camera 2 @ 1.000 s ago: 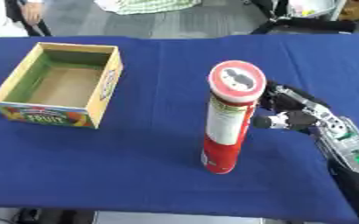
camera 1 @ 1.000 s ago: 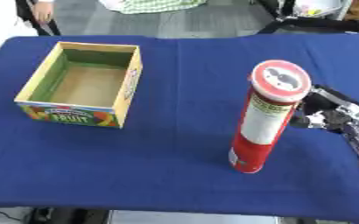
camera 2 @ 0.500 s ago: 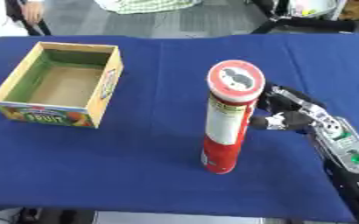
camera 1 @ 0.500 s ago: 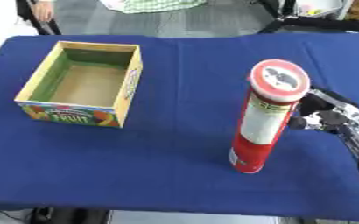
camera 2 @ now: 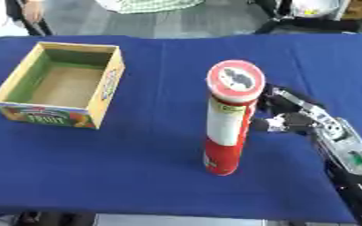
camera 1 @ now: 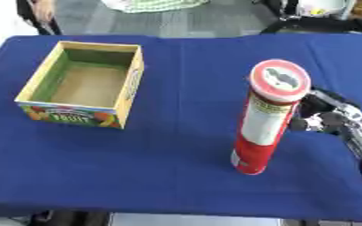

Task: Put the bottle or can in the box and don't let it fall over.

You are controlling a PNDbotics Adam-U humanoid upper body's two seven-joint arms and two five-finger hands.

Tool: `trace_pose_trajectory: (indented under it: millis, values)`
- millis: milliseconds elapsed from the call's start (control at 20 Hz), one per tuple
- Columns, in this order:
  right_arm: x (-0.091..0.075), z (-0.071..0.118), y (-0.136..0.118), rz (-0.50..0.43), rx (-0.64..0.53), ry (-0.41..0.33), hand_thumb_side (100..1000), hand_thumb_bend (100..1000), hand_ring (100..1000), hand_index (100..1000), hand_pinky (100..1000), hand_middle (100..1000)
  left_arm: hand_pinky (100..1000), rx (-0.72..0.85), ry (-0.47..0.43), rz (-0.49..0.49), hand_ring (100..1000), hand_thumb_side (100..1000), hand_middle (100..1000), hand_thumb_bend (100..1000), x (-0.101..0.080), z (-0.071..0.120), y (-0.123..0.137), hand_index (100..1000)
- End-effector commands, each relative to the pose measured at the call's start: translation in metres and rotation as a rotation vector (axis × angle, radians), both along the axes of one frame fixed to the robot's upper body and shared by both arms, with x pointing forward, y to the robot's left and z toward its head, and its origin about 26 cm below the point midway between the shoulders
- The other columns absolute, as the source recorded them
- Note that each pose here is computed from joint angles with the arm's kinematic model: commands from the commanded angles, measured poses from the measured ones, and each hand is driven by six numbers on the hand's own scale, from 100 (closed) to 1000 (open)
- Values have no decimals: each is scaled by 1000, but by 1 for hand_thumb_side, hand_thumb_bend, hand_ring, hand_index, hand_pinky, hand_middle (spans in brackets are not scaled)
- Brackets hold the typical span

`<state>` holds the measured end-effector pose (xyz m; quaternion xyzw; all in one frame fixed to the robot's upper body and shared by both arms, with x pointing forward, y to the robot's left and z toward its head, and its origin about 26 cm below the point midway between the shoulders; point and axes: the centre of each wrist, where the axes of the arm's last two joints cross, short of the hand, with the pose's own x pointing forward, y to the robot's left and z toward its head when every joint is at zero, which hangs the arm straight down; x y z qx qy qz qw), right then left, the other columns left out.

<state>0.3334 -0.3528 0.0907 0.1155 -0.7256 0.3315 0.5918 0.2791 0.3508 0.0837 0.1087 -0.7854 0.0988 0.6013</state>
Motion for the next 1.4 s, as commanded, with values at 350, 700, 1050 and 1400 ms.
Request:
trace_pose_trajectory:
  millis: [350,700,1050,1400]
  values:
    - [3,15,-10,64,-14,-42,426,841,1000,924,911,1000,709,19,-24,-8,1000,889,915,492,2,9,2,844]
    - [2,16,-11,81,-5,-49,433,843,1000,923,911,1000,710,18,-23,-7,1000,890,915,493,1,8,3,845]
    - [0,16,-7,98,-6,-49,445,843,1000,925,913,1000,711,16,-21,-7,1000,891,915,491,1,7,3,845]
    - [-1,15,-1,114,-11,-44,448,850,1000,925,913,1000,711,16,-23,-8,1000,891,915,491,1,8,2,845]
